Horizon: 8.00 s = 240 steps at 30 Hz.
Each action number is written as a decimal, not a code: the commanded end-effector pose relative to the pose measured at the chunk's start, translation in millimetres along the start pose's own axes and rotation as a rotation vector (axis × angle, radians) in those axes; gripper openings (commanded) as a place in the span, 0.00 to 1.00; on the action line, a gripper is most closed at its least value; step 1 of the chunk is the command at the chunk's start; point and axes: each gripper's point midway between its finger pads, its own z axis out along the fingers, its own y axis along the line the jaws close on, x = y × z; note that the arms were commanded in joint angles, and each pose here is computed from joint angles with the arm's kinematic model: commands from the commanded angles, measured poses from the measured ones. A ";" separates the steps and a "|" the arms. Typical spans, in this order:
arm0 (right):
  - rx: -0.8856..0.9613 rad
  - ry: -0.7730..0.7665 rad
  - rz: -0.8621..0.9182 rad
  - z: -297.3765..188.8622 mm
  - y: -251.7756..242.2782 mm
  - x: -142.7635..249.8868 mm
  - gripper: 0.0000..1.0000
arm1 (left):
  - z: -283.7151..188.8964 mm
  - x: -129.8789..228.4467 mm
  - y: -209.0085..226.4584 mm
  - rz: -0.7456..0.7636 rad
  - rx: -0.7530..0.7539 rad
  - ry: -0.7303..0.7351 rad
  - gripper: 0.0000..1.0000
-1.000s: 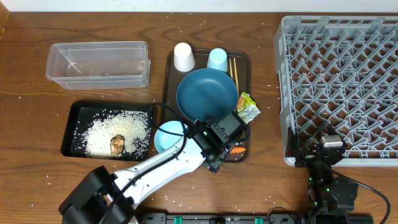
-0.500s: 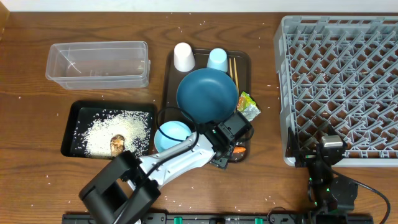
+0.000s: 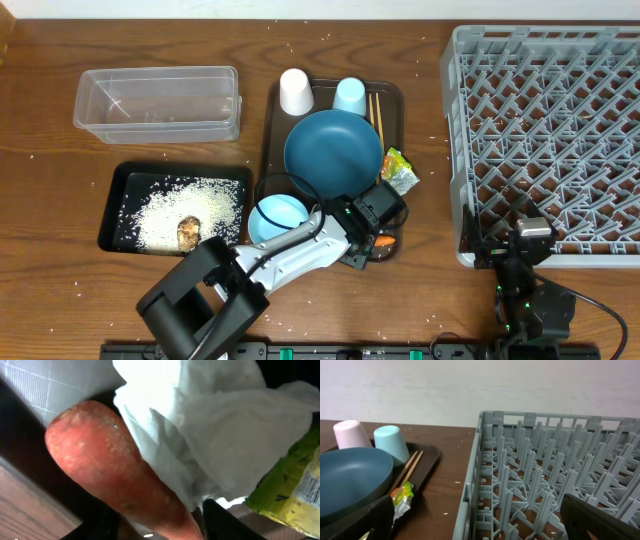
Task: Sort waste into correct bins and load items into the dishwasher rack
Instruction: 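Close the left gripper around the orange carrot beside the tissue, then lift the carrot up off the brown tray with the left gripper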
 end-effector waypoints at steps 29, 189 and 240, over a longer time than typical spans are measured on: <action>-0.012 0.002 -0.001 0.1 3.2 0.9 0.99 | 3.3 -9.4 9.5 0.082 -0.037 -0.058 0.37; -0.012 0.002 -0.001 0.1 3.2 0.9 0.99 | -65.4 -42.1 -5.3 0.415 0.064 -0.165 0.27; -0.012 0.002 -0.001 0.1 3.2 0.9 0.99 | -1.9 -28.4 16.4 0.445 -0.097 -0.091 0.29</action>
